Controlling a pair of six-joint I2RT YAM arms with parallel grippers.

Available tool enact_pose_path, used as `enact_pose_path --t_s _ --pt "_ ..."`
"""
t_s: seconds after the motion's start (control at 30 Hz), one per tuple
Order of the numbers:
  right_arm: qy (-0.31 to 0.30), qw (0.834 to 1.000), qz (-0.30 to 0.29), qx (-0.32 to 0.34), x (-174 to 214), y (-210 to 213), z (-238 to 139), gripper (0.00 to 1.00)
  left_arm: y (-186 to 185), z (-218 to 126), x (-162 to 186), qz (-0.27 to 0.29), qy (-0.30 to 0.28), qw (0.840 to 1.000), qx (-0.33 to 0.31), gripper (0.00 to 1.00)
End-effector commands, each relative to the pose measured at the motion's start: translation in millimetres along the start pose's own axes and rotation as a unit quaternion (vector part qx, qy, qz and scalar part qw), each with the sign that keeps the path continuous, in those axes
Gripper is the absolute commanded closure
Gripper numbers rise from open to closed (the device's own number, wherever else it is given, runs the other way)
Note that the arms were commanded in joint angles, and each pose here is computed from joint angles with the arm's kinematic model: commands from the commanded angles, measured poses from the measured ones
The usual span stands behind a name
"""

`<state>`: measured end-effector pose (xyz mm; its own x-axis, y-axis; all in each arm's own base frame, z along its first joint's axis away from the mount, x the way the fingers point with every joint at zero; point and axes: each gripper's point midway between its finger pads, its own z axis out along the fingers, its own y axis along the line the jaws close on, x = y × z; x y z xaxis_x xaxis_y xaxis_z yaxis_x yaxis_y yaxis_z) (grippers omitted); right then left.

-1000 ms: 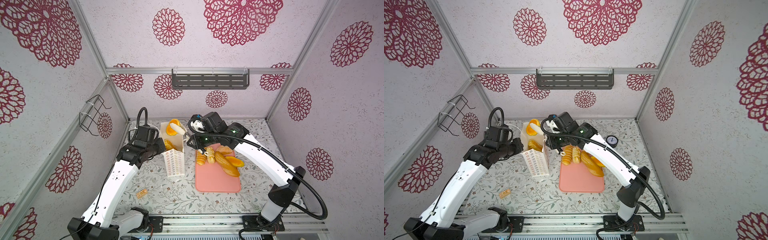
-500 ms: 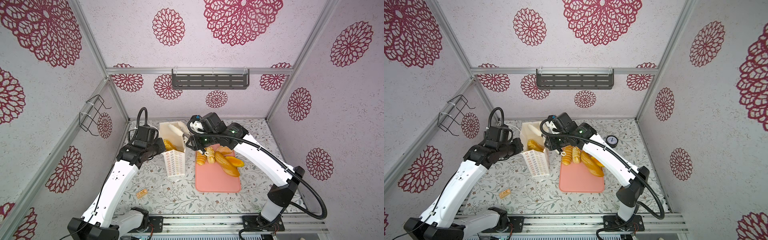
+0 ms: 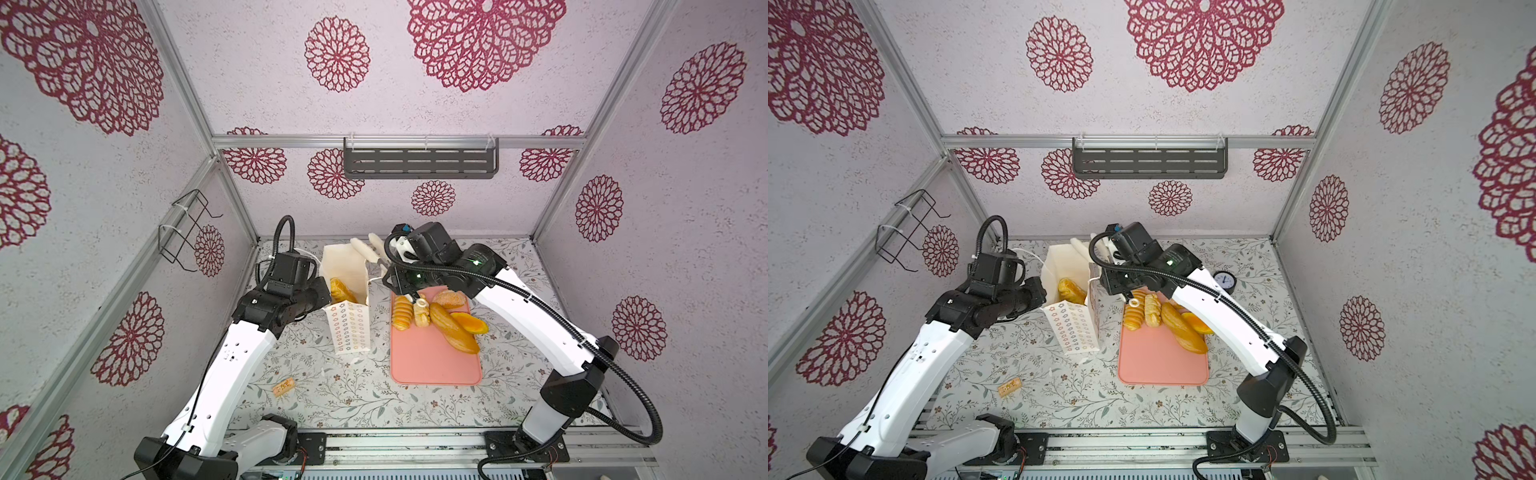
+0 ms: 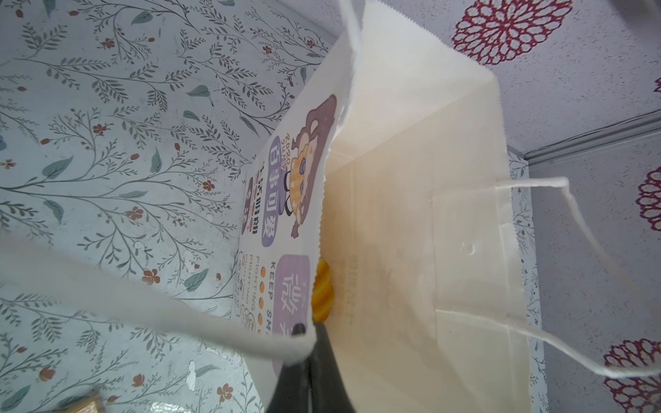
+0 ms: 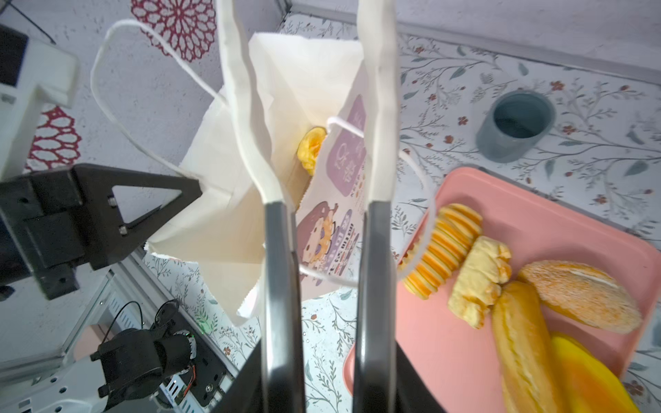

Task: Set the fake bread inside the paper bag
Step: 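Move the empty tongs back over the pink tray with the right gripper, then lower the tongs onto the long golden bread roll and pinch it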

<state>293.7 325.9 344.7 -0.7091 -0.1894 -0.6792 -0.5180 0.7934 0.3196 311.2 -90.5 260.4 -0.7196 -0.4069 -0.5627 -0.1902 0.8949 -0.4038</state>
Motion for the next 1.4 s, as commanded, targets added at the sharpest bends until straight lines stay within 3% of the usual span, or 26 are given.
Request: enact_pose_path --t_s 0.0,0.33,0.57,0.67,0.87,1.37 --pt "-0.074 0.997 0.011 0.020 -22.1 -20.6 -51.8 0.60 1.3 -6.2 -3.7 -0.001 -0.011 1.000 0.001 0.98" --pt "-0.001 0.990 0.061 0.124 59.5 -108.9 -61.9 0.59 0.4 -8.0 -4.8 0.005 -0.013 1.000 0.004 0.88" --pt "0.077 0.976 0.099 0.179 127.8 -153.3 -60.2 0.59 -1.8 -7.3 -6.7 0.006 -0.016 1.000 0.008 0.68" --pt "0.106 0.969 0.109 0.193 150.0 -163.1 -58.1 0.58 -1.9 -6.6 -6.4 0.007 -0.015 1.000 0.008 0.60" --pt "0.147 0.964 0.121 0.185 177.2 -164.8 -49.3 0.53 -2.7 -4.5 -6.6 0.007 -0.015 1.000 0.010 0.55" --pt "0.231 0.947 0.114 0.193 215.1 -174.2 -29.8 0.47 -1.4 2.8 -1.0 0.010 -0.010 1.000 0.015 0.51"
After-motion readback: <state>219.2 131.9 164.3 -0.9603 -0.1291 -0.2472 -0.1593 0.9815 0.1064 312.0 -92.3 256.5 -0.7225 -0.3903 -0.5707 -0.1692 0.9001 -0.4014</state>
